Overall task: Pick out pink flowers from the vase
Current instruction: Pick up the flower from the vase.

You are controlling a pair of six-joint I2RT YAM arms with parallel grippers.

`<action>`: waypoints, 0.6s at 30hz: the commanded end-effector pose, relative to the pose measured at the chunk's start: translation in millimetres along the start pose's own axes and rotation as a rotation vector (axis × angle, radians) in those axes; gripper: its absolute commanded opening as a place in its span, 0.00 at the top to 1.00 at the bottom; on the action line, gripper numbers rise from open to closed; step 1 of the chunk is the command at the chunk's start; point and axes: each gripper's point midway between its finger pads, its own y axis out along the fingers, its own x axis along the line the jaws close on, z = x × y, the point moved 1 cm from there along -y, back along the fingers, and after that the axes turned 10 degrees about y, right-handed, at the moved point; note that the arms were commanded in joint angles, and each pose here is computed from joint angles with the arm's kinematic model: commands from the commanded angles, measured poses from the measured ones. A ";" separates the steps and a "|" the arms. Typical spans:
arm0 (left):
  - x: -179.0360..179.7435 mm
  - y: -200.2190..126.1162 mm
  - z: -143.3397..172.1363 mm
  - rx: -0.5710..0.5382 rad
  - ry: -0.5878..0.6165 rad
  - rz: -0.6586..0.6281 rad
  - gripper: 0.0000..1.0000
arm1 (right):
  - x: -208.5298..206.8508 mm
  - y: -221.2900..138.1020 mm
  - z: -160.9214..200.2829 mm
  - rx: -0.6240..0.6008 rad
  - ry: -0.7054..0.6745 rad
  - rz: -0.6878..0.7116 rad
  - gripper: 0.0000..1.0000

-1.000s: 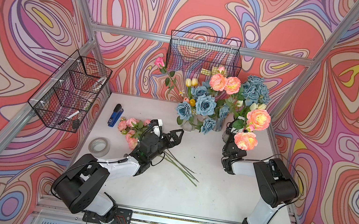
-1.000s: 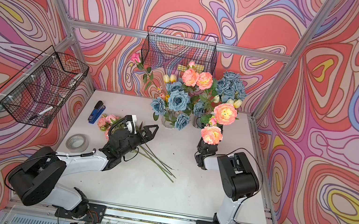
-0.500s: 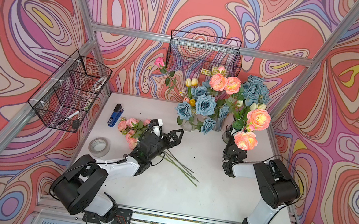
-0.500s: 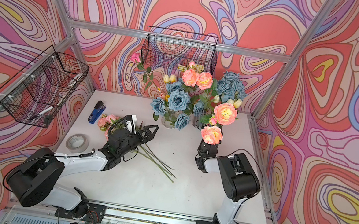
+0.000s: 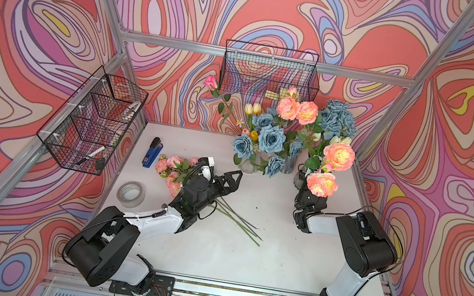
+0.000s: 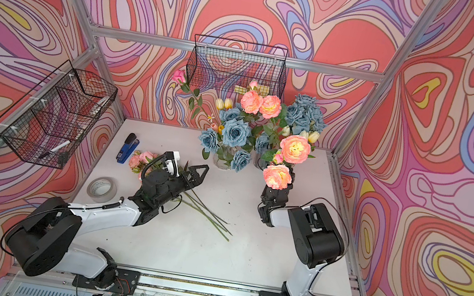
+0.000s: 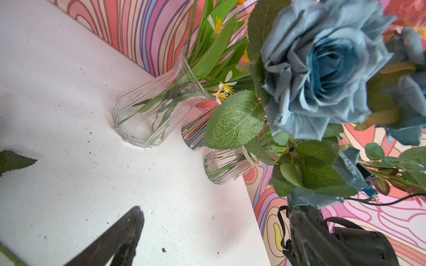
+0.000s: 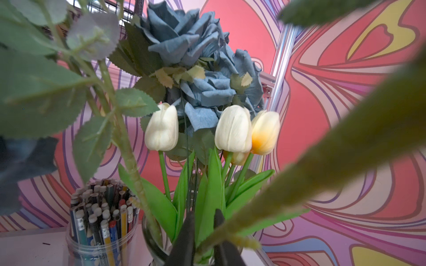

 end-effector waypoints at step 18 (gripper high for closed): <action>-8.5 -7.5 -10.7 -0.028 0.011 0.026 0.00 | -22.2 15.5 -57.1 -0.124 0.044 0.063 1.00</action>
